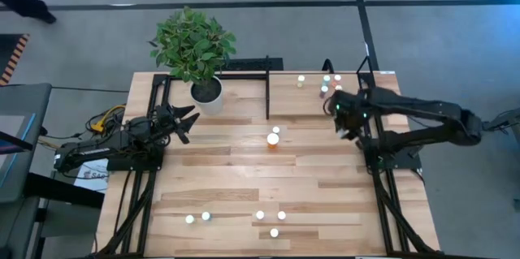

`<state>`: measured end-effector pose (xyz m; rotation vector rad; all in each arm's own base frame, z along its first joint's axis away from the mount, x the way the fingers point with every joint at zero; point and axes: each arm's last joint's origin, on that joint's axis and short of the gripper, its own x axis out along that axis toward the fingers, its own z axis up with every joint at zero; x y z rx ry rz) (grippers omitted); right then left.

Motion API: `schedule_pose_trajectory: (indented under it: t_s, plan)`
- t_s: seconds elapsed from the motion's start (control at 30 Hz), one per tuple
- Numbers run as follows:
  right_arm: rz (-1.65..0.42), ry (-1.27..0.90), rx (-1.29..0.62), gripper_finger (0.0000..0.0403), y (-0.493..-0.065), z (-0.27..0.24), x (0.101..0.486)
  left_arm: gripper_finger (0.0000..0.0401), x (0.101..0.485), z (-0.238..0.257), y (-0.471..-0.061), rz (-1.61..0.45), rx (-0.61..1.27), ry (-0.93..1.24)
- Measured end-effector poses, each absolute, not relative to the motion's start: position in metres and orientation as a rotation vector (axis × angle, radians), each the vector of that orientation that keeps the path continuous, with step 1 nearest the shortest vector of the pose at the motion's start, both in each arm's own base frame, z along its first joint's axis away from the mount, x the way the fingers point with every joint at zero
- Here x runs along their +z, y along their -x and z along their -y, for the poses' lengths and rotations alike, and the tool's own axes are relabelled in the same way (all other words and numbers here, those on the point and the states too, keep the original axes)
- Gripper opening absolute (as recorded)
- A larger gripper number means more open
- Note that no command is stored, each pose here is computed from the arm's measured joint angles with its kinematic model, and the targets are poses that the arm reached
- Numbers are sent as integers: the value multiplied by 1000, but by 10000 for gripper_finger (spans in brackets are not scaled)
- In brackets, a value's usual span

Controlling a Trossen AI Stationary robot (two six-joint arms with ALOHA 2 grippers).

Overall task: Pick and place medicine bottles onto shelf by color
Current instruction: Put the right yellow pill bottle on the shelf

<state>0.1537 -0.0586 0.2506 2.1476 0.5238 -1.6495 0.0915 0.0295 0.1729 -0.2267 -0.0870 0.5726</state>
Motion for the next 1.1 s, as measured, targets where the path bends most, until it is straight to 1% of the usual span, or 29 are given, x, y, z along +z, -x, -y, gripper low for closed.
schedule_pose_trajectory:
  t_s: [0.23,0.47,0.6,0.8,0.93,1.1]
  plan:
    - [-414,-2078,-1856,135,-154,86,265,181,173,-30,-92,87,573,227]
    - [-272,-2074,-1954,134,-148,107,264,181,173,-29,-92,87,572,227]
    - [-240,-2080,-1961,130,-140,119,264,181,173,-29,-92,87,572,227]
    - [-203,-2071,-1914,130,-133,140,262,181,173,-30,-92,87,573,227]
    - [-228,-2063,-1919,130,-132,156,253,181,173,-29,-92,87,572,227]
    - [-303,-2110,-1879,130,-130,175,241,181,173,-29,-92,87,572,226]
